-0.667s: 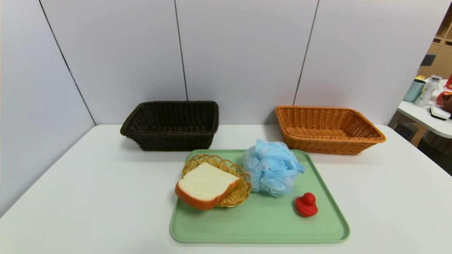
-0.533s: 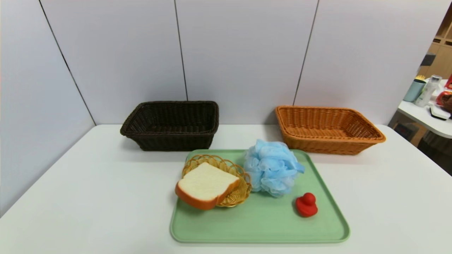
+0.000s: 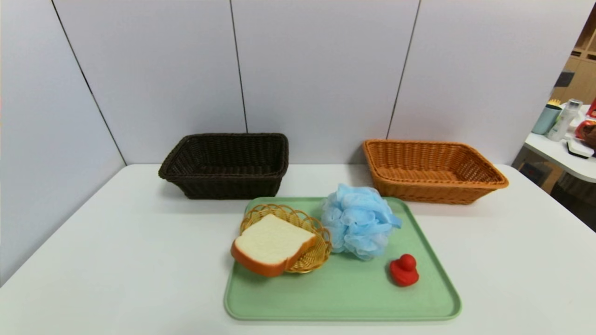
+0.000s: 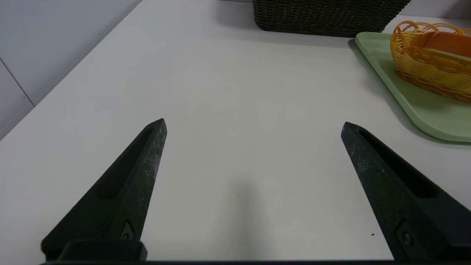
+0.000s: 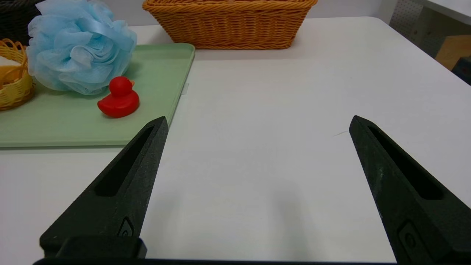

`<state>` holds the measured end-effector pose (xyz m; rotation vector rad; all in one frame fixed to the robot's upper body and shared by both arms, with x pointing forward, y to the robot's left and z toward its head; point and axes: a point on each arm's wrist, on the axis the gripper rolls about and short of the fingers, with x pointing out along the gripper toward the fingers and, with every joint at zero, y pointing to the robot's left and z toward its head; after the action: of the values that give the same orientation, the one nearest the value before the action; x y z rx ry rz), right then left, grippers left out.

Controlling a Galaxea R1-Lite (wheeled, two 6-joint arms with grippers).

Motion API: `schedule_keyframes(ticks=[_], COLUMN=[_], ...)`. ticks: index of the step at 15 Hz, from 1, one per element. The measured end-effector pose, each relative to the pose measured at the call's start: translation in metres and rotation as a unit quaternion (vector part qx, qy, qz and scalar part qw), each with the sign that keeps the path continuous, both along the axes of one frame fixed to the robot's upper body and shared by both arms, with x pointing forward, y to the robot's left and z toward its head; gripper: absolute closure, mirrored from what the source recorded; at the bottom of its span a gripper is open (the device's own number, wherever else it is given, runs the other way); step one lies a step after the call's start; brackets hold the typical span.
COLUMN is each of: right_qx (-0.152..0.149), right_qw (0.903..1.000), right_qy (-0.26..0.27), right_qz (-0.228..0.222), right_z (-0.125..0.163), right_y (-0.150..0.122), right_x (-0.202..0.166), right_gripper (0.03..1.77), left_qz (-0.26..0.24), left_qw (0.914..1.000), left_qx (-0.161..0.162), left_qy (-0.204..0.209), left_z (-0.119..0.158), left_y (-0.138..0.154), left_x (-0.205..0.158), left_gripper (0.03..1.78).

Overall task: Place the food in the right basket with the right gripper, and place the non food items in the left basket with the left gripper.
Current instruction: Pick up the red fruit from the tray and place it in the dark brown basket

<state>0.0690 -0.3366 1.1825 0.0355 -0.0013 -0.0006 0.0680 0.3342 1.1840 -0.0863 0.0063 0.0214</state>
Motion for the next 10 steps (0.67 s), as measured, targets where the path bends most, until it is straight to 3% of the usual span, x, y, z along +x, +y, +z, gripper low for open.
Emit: schedule_keyframes(ticks=[10], right_qx=[-0.008], right_qw=[1.0], right_qy=[-0.001], right_qz=[0.001], right_z=[0.0004], right_y=[0.0001], right_x=[-0.0001], right_gripper=[0.1], left_qz=[0.0], left_qw=[1.0], left_qx=[0.01], left_qy=[0.001], left_z=[-0.0001], left_y=[0.0], left_x=[-0.0001], left_gripper=[0.12])
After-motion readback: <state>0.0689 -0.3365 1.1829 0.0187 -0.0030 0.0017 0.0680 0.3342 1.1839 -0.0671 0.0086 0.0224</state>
